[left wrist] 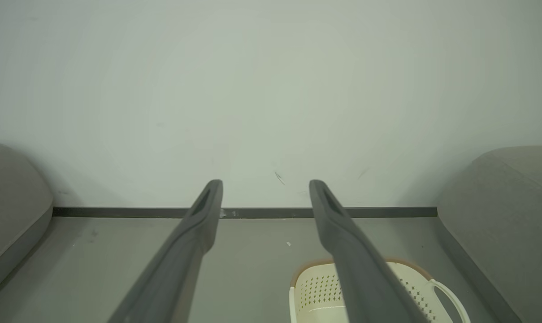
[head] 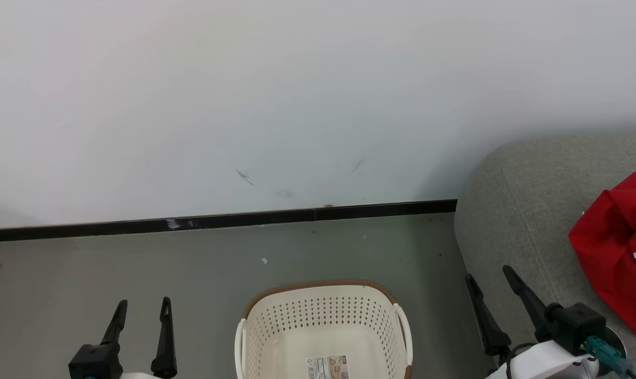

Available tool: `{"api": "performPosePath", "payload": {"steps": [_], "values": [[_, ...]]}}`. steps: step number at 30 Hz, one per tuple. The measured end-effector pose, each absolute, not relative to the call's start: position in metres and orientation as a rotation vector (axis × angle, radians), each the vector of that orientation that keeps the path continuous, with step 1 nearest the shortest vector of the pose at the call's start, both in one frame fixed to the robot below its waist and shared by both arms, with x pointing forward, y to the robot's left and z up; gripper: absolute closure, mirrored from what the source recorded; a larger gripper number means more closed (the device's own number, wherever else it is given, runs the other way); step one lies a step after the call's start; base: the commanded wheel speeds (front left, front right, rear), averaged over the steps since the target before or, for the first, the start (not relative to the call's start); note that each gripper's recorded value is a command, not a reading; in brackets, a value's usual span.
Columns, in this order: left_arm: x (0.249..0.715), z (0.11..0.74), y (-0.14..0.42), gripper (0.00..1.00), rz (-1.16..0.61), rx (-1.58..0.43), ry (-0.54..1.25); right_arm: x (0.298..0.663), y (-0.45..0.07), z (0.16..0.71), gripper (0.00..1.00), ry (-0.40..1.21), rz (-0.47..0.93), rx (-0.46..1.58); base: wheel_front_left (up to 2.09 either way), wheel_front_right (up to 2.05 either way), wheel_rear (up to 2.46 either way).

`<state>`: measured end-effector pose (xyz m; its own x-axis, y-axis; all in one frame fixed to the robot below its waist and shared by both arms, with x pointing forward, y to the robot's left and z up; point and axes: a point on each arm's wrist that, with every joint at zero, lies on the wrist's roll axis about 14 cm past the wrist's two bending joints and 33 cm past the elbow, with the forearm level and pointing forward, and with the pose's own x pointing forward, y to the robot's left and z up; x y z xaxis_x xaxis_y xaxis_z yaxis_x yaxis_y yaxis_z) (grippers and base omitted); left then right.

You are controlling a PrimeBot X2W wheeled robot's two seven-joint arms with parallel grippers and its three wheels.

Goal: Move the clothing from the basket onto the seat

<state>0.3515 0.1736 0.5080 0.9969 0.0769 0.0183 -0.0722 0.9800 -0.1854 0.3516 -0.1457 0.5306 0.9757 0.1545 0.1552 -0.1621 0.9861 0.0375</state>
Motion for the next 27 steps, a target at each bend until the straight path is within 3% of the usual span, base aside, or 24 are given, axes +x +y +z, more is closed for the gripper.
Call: {"api": "performPosePath", "payload": {"steps": [27], "values": [[0.3538, 0.5030, 0.1690, 0.00, 0.054, -0.190, -0.008, 0.3448, -0.1456, 0.5323, 0.00, -0.159, 0.156, 0.089, 0.00, 0.00, 0.00]]}}
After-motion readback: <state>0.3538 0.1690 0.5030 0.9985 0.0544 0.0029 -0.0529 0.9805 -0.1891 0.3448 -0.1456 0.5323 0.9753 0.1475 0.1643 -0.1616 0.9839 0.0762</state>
